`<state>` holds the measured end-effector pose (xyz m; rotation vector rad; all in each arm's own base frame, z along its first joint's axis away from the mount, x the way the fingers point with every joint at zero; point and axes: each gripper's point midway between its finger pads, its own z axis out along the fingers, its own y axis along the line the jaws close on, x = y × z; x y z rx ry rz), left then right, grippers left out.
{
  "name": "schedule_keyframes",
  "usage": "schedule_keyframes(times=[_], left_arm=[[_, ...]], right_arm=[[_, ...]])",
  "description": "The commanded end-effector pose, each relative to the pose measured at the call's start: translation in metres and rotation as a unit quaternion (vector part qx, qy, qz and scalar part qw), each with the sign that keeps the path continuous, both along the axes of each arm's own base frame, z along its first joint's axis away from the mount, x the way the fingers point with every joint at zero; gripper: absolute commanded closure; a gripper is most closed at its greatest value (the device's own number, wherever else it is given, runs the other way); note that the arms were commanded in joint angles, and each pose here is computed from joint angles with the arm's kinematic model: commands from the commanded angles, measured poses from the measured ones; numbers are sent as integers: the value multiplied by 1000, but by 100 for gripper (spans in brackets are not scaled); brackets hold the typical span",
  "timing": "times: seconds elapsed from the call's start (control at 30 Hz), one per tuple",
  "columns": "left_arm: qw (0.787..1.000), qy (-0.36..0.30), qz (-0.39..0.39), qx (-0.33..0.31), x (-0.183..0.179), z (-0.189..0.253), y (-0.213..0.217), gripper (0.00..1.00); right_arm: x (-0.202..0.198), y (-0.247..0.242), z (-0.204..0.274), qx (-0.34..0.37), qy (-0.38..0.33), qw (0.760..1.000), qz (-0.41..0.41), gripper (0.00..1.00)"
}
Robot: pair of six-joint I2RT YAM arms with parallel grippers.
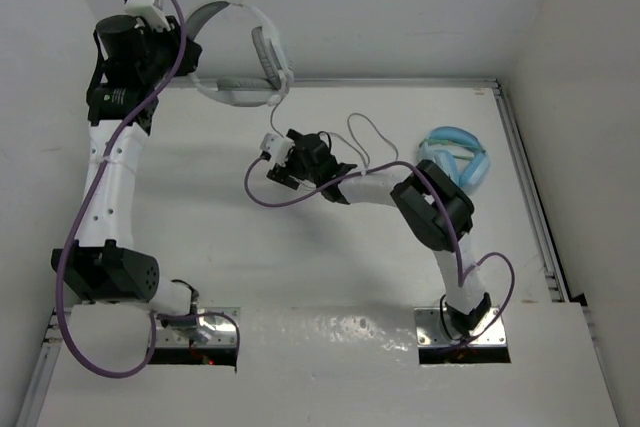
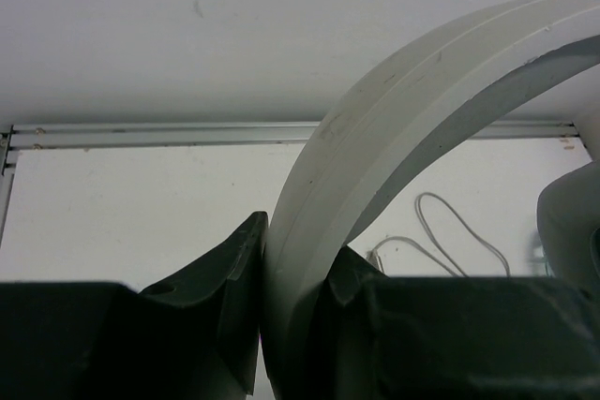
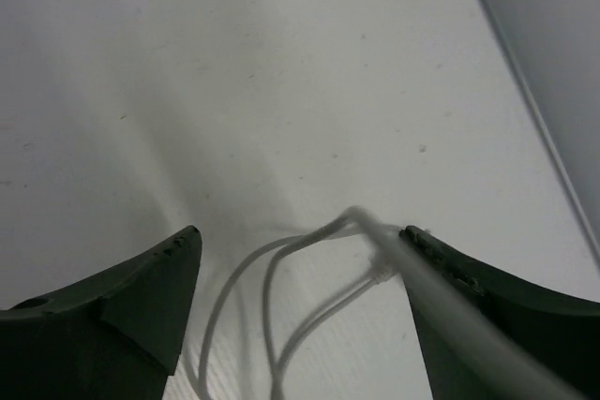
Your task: Wrap the headphones
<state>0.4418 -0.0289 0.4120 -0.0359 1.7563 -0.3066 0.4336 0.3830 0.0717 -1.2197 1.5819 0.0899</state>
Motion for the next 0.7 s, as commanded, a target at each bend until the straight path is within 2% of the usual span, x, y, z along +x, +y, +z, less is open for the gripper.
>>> schedule_keyframes(times=[0.0,0.07,0.13,0.2,0.23,0.3,0.37,0.4,0.43,0.53,0.57,0.6,0.63,0.67], left_arm=[[998,-56,-12,-29,-4,50,-7,100],[998,-61,-14,-32,-3,57,-7,100],[997,-61,-14,-34,-3,59,-7,100],[997,-62,-11,-36,-2,59,-5,100],[997,-61,-10,-35,-1,58,-4,100],[998,-55,-7,-33,3,49,-2,100],[999,-35,-1,-28,9,25,1,100],[999,-36,3,-24,13,19,3,100],[999,-32,10,-13,17,8,7,100],[998,-11,56,30,34,-39,25,100],[997,6,63,44,42,-62,28,100],[996,11,56,72,45,-72,21,100],[992,19,76,101,48,-82,28,100],[989,33,77,122,52,-100,21,100]], right_arm=[[-1,14,-5,50,26,998,0,23],[-10,20,-6,76,45,996,13,32],[-15,20,-6,102,57,993,7,54],[-18,14,-1,121,50,991,-2,87],[-25,7,-9,122,58,991,-9,100],[-30,5,10,144,45,989,-4,100],[-47,-2,9,143,58,988,5,100],[-56,-2,36,159,51,986,20,100],[-76,-9,26,140,77,987,26,100],[-125,-17,53,112,83,988,59,100],[-135,-19,62,94,71,990,72,100],[-142,-21,91,94,45,992,72,100],[-166,-20,85,51,59,993,88,100],[-173,-21,95,29,43,994,97,100]])
